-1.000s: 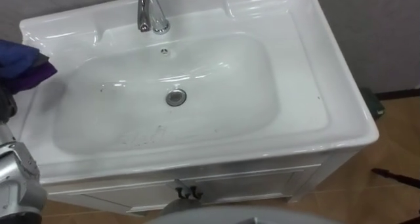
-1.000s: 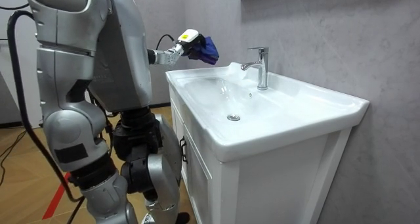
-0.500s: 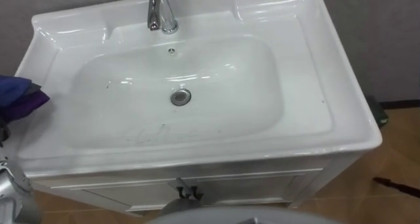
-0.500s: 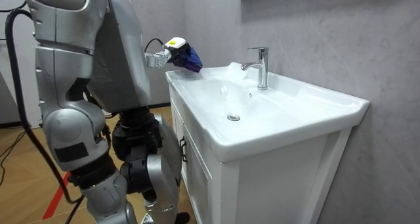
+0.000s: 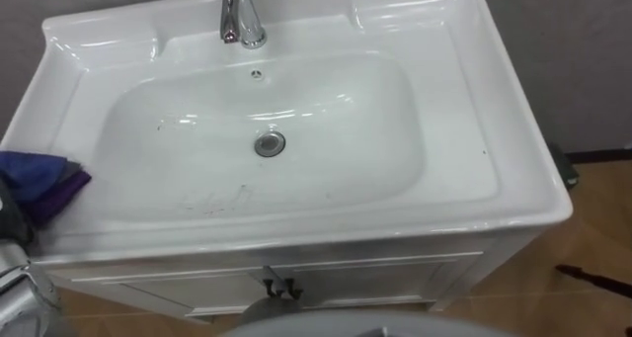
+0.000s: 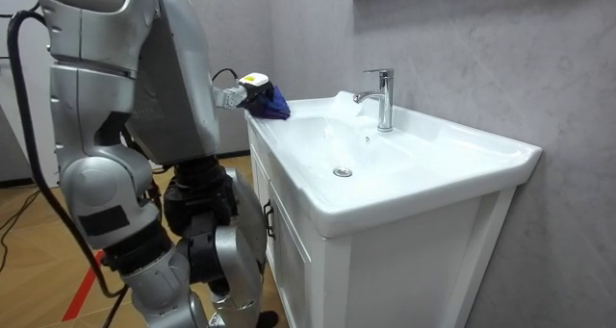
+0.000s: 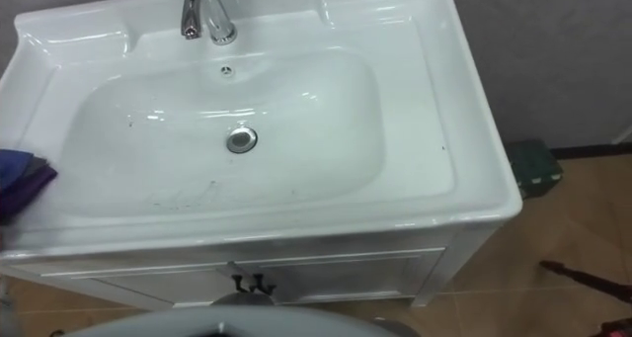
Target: Wipe basin
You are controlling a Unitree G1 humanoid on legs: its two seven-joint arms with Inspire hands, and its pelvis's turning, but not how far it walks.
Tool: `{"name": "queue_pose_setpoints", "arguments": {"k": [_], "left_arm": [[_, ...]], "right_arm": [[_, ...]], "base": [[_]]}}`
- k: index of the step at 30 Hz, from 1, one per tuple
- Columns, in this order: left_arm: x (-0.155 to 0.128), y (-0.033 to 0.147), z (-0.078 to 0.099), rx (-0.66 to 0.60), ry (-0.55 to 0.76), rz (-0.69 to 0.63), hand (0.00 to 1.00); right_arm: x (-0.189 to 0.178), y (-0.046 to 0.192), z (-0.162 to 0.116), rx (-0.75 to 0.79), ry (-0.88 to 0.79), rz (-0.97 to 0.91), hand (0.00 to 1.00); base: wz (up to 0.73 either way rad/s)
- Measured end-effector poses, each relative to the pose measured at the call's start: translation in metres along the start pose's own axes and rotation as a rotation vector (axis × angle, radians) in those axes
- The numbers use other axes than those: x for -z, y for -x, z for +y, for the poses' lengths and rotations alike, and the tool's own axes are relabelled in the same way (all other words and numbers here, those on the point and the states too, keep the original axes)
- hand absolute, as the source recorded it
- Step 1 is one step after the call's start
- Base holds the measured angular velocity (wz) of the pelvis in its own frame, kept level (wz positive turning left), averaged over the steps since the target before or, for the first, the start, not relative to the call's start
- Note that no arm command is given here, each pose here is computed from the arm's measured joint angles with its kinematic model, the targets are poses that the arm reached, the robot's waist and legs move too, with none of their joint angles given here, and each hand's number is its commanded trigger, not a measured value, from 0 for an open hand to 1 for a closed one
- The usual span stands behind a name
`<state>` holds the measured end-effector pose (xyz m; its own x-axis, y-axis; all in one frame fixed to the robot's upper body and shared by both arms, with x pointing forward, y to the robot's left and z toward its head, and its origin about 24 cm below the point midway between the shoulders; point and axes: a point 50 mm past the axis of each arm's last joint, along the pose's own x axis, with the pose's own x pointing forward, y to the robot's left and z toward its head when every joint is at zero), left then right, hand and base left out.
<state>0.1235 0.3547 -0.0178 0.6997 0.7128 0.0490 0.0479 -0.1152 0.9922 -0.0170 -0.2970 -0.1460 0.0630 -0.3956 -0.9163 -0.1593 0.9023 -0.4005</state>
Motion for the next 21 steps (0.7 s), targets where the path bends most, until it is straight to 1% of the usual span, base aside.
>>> {"name": "queue_pose_setpoints", "arguments": {"k": [1,7,13,17,21], "left_arm": [[0.001,0.001,-0.002,0.01,0.005,0.007,0.0],[0.001,0.01,-0.011,0.054,0.027,0.039,0.0],[0.002,0.01,-0.012,0.054,0.033,0.048,0.0],[0.003,0.011,-0.013,0.065,0.086,0.079,0.0],[0.003,0.011,-0.015,0.082,0.169,0.106,0.0]], "right_arm": [[-0.001,0.0,-0.001,0.002,0.0,-0.004,0.0],[-0.006,0.001,-0.002,0.009,-0.001,-0.029,0.0],[-0.006,0.001,-0.002,0.008,-0.001,-0.031,0.0],[-0.005,0.001,-0.004,0.012,-0.005,-0.026,0.0],[-0.002,0.001,-0.003,0.011,-0.003,-0.02,0.0]], "base": [[0.0],[0.0],[0.0],[0.0],[0.02]]}}
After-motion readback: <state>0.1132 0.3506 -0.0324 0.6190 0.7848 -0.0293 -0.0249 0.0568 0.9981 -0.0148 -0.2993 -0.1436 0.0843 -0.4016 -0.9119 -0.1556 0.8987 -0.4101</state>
